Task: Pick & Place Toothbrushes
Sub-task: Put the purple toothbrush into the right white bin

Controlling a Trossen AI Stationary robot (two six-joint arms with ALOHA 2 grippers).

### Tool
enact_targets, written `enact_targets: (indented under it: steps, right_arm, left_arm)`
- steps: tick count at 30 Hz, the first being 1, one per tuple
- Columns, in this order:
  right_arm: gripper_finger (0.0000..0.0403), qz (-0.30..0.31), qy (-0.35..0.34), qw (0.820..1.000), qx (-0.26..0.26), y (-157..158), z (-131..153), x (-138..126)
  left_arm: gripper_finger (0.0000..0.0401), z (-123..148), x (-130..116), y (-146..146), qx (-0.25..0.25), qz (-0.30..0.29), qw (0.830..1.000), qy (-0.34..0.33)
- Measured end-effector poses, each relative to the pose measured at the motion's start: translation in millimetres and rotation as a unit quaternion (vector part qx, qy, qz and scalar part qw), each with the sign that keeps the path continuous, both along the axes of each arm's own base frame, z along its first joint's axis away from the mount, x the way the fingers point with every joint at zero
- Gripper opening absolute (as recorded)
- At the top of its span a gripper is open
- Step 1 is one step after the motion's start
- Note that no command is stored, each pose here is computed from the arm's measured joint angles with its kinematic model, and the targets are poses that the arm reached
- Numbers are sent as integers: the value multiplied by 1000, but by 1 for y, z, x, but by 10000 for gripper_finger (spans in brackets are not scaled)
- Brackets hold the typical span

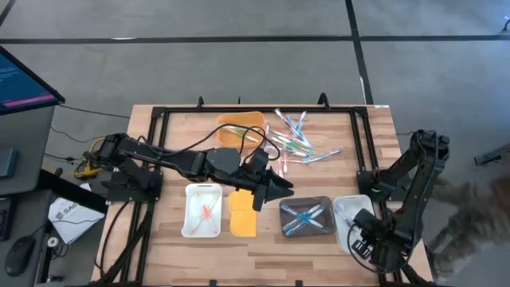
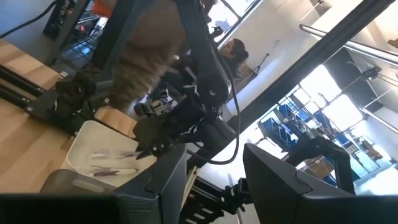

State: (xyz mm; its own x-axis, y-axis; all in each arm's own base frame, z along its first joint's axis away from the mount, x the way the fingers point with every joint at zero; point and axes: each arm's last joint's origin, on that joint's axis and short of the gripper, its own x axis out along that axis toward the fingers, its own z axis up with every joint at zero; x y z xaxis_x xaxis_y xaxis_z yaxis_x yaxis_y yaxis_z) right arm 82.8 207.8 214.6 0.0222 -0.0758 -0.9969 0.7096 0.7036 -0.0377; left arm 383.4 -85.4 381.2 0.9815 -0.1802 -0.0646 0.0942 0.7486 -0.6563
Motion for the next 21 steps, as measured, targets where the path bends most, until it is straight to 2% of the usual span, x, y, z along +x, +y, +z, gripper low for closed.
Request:
enact_targets:
  steps: [7,13,21]
  right_arm:
    - [20,-41,27,999,24,-6,-22,5]
    - [21,-32,49,997,53,-11,-34,13]
    - [92,-39,62,996,43,-19,-35,21]
  left_arm:
    - [154,0,0,-1,-2,-1,1000,0]
    - [154,0,-1,-4,-2,-11,1000,1]
    - [154,0,-1,-6,-2,-17,1000,1]
